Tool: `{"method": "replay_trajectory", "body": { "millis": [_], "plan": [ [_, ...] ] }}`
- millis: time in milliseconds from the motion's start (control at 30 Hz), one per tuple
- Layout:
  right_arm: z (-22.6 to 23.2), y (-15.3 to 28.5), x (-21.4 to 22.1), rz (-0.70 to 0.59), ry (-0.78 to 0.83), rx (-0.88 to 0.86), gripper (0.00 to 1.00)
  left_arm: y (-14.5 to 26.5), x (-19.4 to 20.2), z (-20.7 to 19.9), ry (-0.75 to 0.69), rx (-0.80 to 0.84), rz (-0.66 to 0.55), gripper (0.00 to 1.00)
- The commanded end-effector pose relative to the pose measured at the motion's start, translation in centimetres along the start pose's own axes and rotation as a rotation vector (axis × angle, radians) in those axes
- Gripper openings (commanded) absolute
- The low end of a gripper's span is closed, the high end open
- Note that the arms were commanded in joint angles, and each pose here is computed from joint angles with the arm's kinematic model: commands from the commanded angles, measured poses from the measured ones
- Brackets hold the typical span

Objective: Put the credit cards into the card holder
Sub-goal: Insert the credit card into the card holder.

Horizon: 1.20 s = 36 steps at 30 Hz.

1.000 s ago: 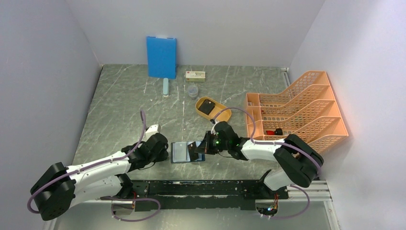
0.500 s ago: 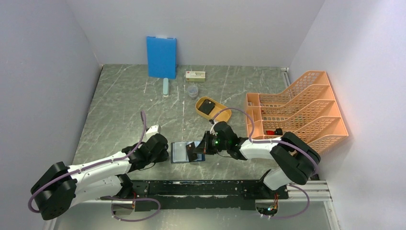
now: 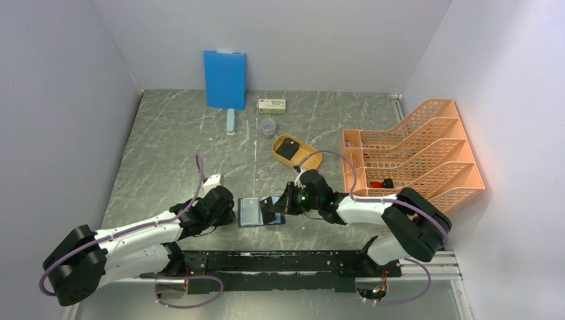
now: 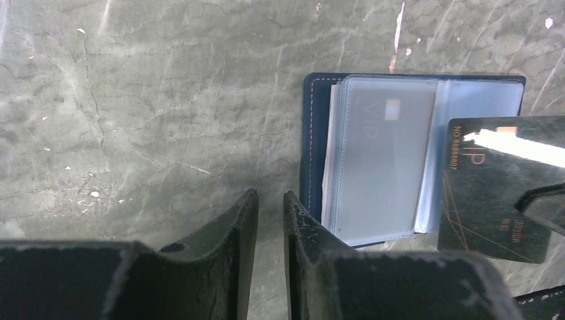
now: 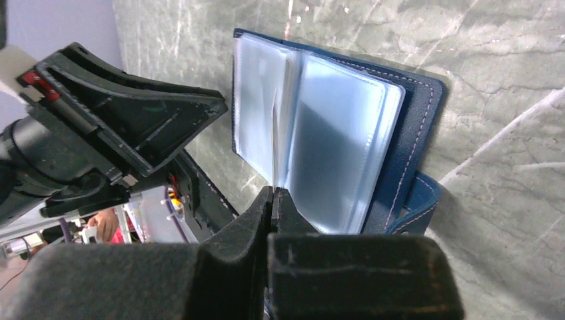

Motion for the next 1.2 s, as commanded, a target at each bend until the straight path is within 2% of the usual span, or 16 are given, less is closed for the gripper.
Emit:
{"method": "replay_trajectory", "body": {
  "millis": [0, 800, 1000, 1167],
  "plan": [
    [0.4, 0.7, -0.3, -0.039, 0.013, 0.003, 0.00, 0.1, 0.1, 0.2, 0.010, 0.001, -0.002, 0.26],
    [-0.1, -0.8, 0.4, 0.036, -0.021, -0.020, 0.00, 0.1, 0.2, 0.2, 0.015, 0.011, 0.007, 0.25],
    [0.1, -0.9, 0.3, 0.032, -0.013, -0.029, 0.00, 0.1, 0.2, 0.1, 0.010, 0.012, 0.008, 0.25],
    [0.4, -0.1, -0.3, -0.038, 0.006, -0.004, 0.00, 0.0, 0.2, 0.2, 0.007, 0.010, 0.008, 0.25]
  ]
}}
Point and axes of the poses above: each gripper's point midway between its finger pads, its own y axis back along the fingers, its own z axis along the line the jaws close on, x = y × z, the point moved 7 cm from there along y, back along the fingers, and after that the axes turned 4 degrees about y, right-handed, at the moved point
